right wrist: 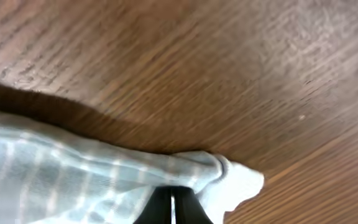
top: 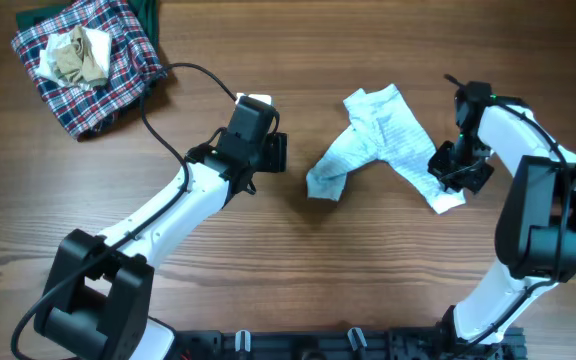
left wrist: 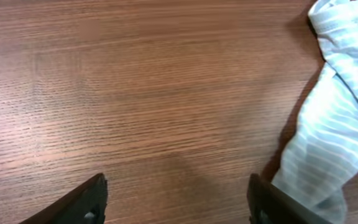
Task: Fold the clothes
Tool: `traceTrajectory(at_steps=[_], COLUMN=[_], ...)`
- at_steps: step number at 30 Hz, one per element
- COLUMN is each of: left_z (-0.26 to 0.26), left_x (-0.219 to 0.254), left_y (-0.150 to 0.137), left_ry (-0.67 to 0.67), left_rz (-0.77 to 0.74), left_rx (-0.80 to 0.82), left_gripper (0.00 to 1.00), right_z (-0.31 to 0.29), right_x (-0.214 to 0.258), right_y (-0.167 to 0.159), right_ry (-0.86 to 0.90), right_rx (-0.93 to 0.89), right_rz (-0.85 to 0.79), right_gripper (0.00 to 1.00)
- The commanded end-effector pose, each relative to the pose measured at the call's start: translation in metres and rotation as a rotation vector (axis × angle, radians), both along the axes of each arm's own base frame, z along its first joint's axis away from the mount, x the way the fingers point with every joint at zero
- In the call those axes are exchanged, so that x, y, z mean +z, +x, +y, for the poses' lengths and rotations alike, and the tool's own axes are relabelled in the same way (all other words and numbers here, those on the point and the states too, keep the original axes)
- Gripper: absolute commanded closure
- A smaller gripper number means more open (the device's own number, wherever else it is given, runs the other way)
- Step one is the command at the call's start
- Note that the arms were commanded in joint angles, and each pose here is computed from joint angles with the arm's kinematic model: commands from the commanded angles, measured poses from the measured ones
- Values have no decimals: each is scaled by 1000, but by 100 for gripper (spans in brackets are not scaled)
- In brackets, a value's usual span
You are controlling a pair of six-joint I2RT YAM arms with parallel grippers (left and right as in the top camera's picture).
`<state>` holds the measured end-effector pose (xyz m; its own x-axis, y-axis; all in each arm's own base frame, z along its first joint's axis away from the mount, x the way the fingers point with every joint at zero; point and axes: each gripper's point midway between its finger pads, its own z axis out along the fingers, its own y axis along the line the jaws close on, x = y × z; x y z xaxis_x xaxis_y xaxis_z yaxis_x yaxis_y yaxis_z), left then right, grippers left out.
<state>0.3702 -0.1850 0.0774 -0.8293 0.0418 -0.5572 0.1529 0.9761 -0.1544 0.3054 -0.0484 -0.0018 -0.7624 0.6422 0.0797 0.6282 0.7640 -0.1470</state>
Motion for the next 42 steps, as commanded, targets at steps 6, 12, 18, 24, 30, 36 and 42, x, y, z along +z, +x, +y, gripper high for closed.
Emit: traceTrajectory(at_steps=[6,12,18,24,30,36,42], left_z=[-56,-88,-103,-103,-106,-105,-99], left_x=[6,14,3,-35,-58,-60,-66], left_y=[-64,-95,-81,-64,-59,-61,-82], left_ry=[-314,-407,-339,-326,-335,-344,-371], left_rz=[286,360,265,302,333,363,510], left_rx=[-251,-377,-377,-274,-235,-196,-91], left_gripper=[29,32,32,38,44,59,90], right_z=[49,77,76,76,76,80,82], right_x=[59,76,77,77,77,80,81], right_y=[40,57,64,65,66,69,71], right_ry=[250,407,402,400,398,423,429], right_rx=[192,296,303,310,325,333,335], right_rz=[-263,-386,-414,-419,-428,-446,-455], right_gripper=[68,39,26,28,37,38,45])
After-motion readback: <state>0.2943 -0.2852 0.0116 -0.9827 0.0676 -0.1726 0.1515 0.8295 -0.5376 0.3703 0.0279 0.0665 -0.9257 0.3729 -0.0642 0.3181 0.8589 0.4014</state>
